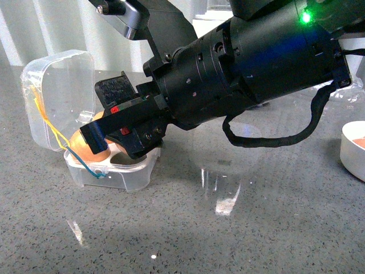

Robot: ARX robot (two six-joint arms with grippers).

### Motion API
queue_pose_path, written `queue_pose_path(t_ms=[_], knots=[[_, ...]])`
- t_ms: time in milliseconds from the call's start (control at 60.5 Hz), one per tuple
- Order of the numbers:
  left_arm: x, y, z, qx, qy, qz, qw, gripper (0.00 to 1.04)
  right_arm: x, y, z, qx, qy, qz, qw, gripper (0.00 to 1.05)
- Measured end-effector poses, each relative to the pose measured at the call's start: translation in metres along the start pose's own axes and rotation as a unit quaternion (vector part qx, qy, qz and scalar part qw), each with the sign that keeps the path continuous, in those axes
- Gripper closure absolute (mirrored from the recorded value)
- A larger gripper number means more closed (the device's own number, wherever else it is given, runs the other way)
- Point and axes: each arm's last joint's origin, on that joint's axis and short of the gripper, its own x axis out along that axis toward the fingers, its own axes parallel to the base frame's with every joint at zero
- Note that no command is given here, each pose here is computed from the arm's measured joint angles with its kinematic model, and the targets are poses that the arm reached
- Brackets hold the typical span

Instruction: Put egg into box

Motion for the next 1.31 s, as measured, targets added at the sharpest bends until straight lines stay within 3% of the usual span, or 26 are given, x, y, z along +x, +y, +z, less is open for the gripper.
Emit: queue_pose_path(t_ms=[116,298,446,760,975,1174,1306], knots=[[0.000,0.000,0.000,0.000,0.000,0.000,1.000,0.07,0.000,0.000,0.000,-0.002,0.000,0.000,1.000,0.62],[0.000,0.000,0.000,0.000,0.000,0.000,1.000,0.07,0.000,0.000,0.000,-0.004,0.000,-0.001,1.000,0.31],[0.000,0.000,0.000,0.000,0.000,0.000,1.000,0.07,0.000,0.000,0.000,-0.003,0.000,-0.002,1.000,0.13],[0.000,0.000,0.000,0.000,0.000,0.000,1.000,0.07,-0.004,-0.003,0.003,-0.005,-0.006,-0.009,1.000,0.08],[0.000,0.000,0.000,0.000,0.000,0.000,1.000,0.07,-0.036,-0.008,0.015,-0.010,-0.044,-0.039,0.998,0.07],[0.000,0.000,0.000,0.000,0.000,0.000,1.000,0.07,-0.087,-0.018,0.011,0.004,-0.097,-0.126,0.987,0.07],[0.000,0.000,0.000,0.000,0.000,0.000,1.000,0.07,-0.126,-0.022,-0.003,0.014,-0.120,-0.249,0.961,0.07]])
